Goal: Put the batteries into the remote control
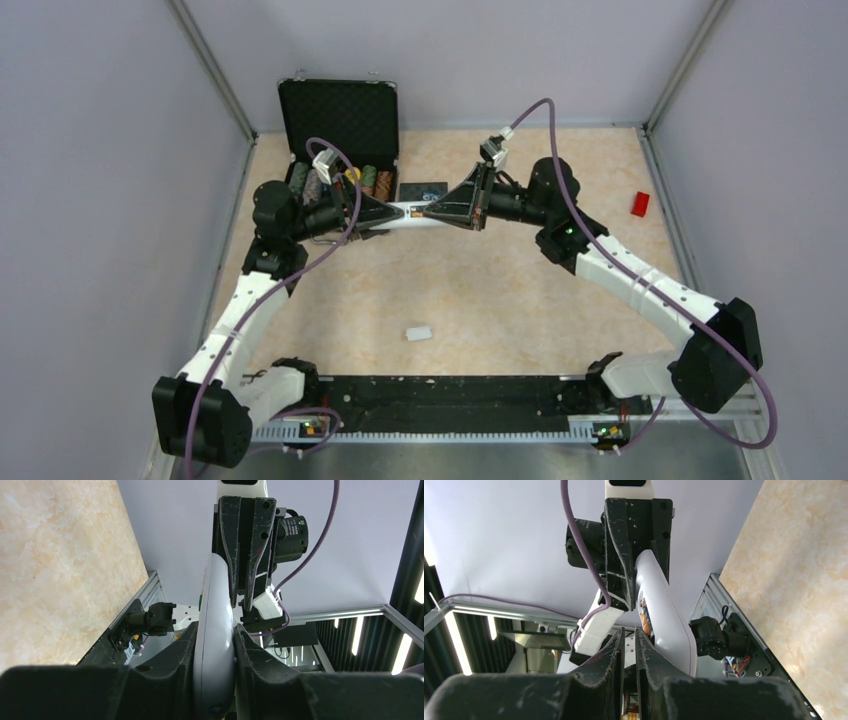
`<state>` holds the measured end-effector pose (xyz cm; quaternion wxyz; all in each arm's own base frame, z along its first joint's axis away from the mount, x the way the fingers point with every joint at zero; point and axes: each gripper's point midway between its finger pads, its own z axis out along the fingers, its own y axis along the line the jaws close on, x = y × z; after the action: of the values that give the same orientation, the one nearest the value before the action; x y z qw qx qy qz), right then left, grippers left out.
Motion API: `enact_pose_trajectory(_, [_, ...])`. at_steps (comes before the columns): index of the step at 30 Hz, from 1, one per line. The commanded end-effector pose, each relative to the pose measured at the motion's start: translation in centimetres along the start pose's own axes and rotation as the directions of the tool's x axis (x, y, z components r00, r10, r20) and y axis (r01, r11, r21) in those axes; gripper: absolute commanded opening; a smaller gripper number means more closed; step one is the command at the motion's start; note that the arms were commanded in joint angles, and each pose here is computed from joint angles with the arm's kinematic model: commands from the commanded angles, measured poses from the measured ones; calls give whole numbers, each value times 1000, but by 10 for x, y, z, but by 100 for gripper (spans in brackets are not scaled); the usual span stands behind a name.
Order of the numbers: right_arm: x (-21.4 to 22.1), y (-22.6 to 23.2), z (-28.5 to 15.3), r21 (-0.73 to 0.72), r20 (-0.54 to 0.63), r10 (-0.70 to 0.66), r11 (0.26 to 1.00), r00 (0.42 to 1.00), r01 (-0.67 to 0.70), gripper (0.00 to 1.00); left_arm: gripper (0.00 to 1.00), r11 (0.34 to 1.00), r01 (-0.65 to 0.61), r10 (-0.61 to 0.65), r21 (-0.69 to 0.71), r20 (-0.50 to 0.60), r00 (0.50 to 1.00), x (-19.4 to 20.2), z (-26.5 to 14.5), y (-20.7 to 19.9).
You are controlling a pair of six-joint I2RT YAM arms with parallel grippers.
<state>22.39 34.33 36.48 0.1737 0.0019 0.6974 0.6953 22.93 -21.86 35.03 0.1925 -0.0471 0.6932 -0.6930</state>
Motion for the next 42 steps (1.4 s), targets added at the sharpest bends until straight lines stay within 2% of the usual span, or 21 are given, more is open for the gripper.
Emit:
enact_pose_trajectory(1, [-9, 11, -7, -7, 38, -56, 998, 998, 56, 14, 0, 998, -68, 68, 3, 34, 997, -6, 1, -9])
enact_pose_trajectory(5, [-10, -5, -12, 112, 39, -150, 983, 988, 145, 18, 0, 986, -67, 80, -156, 77, 994, -16, 2, 30])
enact_pose_trajectory(8, [-11, -25, -22, 231, 21, -247, 944, 969, 235, 22, 0, 968, -81, 104, -237, 88, 991, -20, 0, 58])
enact_pose_trajectory(13, [-2, -69, -48, 388, -48, -383, 844, 922, 371, 39, 0, 930, -82, 121, -357, 87, 989, -21, -6, 107])
enact_pose_trajectory(16, [8, -91, -63, 432, -92, -453, 784, 887, 445, 47, 0, 895, -85, 151, -438, 118, 981, -27, -13, 127])
enact_pose_trajectory(19, [28, -119, -71, 465, -186, -505, 710, 843, 528, 51, 0, 867, -83, 180, -491, 155, 971, -34, -19, 141])
enact_pose_trajectory(23, [69, -171, -68, 484, -405, -521, 575, 752, 659, 52, 0, 833, -55, 201, -550, 208, 957, -40, -29, 155])
enact_pose_trajectory(27, [117, -215, -60, 389, -647, -484, 456, 589, 801, 55, 0, 785, -7, 236, -619, 290, 928, -47, -47, 163])
enact_pose_trajectory(29, [136, -232, -59, 306, -746, -460, 405, 482, 861, 56, 0, 747, 34, 264, -664, 343, 901, -50, -63, 164])
enact_pose_trajectory(32, [157, -253, -57, 157, -831, -458, 354, 317, 922, 56, 0, 694, 89, 316, -714, 414, 854, -57, -89, 163])
enact_pose_trajectory(34, [171, -266, -56, 29, -862, -476, 301, 177, 953, 53, 0, 674, 111, 337, -730, 438, 834, -59, -101, 161])
enact_pose_trajectory(37, [183, -275, -55, -179, -828, -559, 197, -40, 964, 51, 0, 666, 131, 331, -734, 449, 830, -58, -111, 160])
enact_pose_trajectory(40, [185, -270, -45, -306, -721, -675, 105, -158, 946, 52, 0, 676, 147, 321, -722, 468, 823, -59, -118, 159])
enact_pose_trajectory(42, [192, -266, -44, -402, -655, -720, 73, -230, 913, 53, 0, 689, 145, 319, -710, 477, 819, -60, -120, 157])
